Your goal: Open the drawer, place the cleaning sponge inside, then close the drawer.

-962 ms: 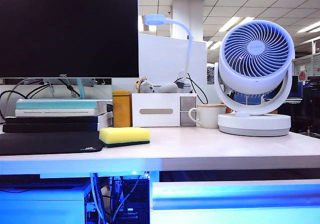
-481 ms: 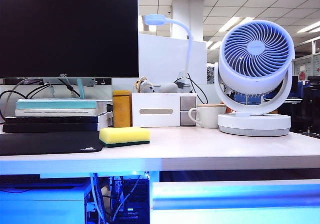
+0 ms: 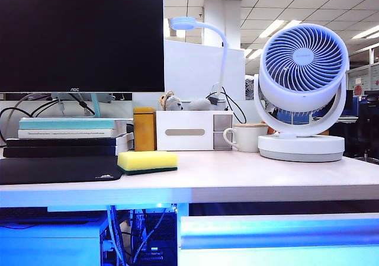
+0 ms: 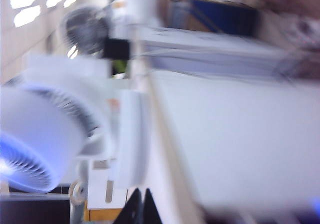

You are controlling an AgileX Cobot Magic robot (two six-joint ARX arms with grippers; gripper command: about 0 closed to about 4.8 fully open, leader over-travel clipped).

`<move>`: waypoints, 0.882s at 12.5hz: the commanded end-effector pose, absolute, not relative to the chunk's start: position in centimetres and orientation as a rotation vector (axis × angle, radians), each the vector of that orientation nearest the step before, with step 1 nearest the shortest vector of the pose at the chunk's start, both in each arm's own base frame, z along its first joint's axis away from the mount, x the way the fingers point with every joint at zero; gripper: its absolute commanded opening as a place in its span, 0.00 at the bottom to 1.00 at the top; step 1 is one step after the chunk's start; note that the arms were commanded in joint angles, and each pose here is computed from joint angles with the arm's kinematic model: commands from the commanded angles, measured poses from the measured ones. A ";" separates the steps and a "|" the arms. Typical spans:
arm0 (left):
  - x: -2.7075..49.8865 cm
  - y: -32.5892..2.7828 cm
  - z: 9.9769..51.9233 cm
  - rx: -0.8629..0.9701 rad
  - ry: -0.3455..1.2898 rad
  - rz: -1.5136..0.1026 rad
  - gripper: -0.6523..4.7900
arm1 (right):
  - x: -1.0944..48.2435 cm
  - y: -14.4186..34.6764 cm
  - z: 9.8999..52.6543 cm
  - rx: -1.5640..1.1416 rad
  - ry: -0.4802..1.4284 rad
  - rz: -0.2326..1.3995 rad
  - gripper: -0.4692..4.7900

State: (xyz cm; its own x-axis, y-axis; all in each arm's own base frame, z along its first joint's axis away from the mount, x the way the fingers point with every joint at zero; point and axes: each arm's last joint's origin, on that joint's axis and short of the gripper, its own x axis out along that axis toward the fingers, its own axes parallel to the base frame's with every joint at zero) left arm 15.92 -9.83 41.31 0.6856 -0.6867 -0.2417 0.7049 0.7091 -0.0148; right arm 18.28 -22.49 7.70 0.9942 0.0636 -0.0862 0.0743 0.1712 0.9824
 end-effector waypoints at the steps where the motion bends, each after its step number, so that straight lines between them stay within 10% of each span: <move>1: 15.9 -9.8 41.7 0.081 0.206 -0.783 0.11 | 20.6 -22.8 12.6 1.211 0.032 0.096 0.08; 11: 15.9 -9.9 42.4 0.068 0.139 -0.790 0.11 | 26.1 -13.0 31.5 0.744 -0.120 0.503 0.08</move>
